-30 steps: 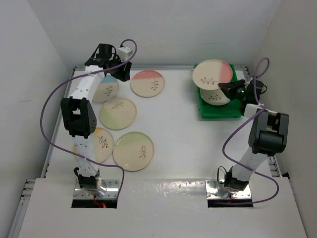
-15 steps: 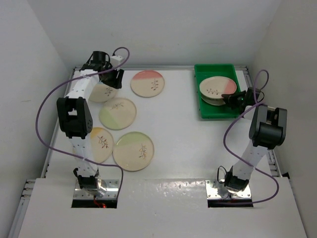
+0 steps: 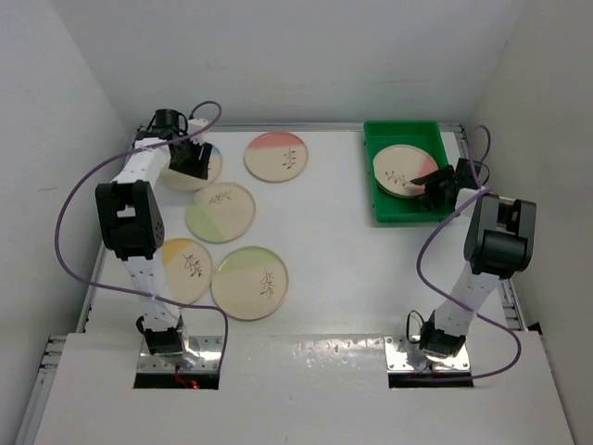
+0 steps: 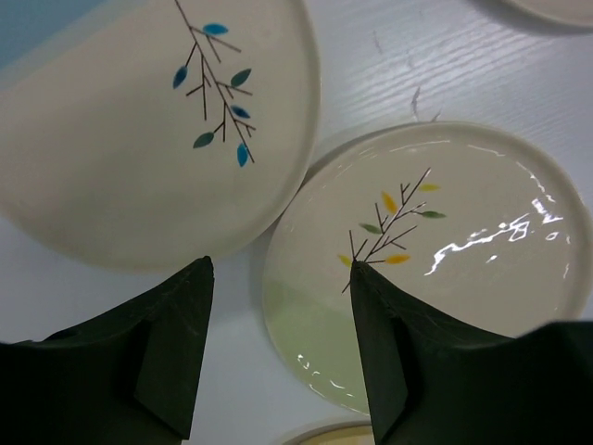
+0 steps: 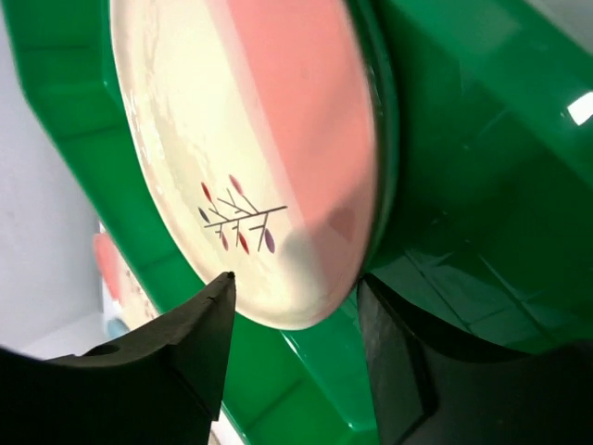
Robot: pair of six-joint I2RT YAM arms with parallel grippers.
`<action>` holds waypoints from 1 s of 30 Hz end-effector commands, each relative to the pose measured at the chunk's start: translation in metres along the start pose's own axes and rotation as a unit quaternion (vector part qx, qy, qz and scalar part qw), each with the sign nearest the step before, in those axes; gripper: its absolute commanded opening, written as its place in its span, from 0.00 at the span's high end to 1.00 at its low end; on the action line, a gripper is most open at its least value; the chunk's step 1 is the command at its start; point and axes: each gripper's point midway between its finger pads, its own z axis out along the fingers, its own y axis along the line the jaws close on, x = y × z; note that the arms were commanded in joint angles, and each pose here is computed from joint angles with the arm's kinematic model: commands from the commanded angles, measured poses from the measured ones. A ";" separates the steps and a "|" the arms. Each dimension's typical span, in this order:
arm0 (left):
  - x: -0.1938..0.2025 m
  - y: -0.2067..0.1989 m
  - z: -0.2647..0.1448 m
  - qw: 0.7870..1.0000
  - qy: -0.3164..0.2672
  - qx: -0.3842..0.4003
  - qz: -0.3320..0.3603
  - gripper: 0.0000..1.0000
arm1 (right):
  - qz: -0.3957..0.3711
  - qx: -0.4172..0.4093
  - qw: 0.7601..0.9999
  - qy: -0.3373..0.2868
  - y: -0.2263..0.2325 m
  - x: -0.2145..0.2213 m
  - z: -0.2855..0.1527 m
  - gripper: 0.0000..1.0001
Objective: Place the plates into the plastic bin on the countertop
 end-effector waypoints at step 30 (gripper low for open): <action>0.116 -0.004 0.046 0.987 0.133 0.058 -0.072 0.54 | -0.342 0.047 0.935 -0.083 0.096 0.022 -0.090 0.33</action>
